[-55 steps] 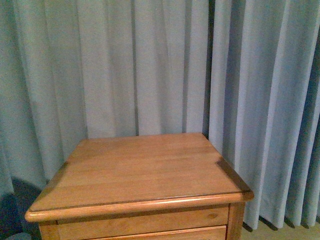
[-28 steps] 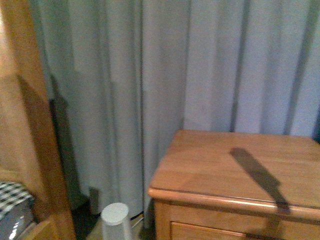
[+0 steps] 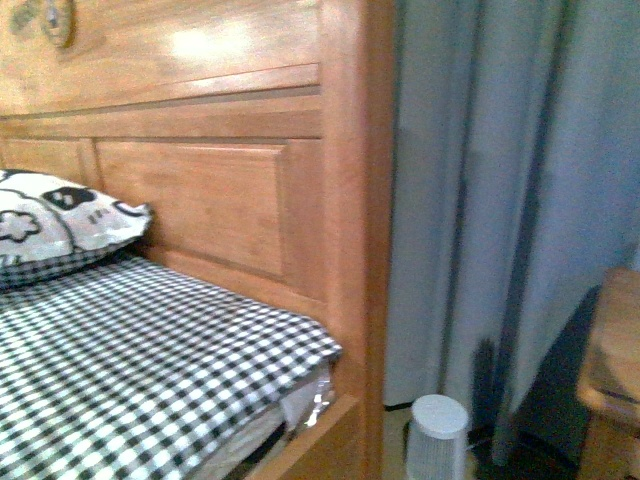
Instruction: Clean up trash
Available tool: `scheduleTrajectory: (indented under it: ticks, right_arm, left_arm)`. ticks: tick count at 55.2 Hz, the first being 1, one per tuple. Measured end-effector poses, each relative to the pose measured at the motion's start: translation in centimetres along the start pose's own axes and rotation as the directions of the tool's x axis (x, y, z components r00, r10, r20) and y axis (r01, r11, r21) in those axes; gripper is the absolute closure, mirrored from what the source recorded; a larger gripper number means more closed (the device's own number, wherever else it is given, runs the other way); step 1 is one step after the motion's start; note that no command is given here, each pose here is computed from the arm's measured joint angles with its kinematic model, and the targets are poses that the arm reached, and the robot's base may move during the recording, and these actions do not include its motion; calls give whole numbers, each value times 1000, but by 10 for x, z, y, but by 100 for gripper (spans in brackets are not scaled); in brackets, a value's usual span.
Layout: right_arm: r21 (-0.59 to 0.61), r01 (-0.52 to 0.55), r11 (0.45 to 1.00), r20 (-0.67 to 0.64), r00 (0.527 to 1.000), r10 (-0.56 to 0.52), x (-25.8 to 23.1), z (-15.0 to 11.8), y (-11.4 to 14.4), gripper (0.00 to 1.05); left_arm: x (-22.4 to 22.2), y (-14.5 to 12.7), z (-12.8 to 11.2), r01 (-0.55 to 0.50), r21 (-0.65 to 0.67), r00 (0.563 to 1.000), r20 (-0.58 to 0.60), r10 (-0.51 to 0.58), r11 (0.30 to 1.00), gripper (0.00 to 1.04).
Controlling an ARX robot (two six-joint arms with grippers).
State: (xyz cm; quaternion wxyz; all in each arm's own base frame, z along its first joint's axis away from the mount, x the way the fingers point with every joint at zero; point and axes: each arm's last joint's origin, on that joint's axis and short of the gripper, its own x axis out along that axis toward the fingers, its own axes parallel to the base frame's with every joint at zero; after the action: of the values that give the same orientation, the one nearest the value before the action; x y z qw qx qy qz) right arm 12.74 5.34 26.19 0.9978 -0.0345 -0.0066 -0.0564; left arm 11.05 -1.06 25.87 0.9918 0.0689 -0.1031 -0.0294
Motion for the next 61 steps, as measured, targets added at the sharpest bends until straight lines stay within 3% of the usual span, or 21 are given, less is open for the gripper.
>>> scheduleTrajectory:
  ticks: [61]
  right_arm:
    - [-12,-10,1000,-6,1000,10,1,-1,1,85]
  left_arm:
    - [0,0,-1,-18,-12,1000,-17,18,1000,77]
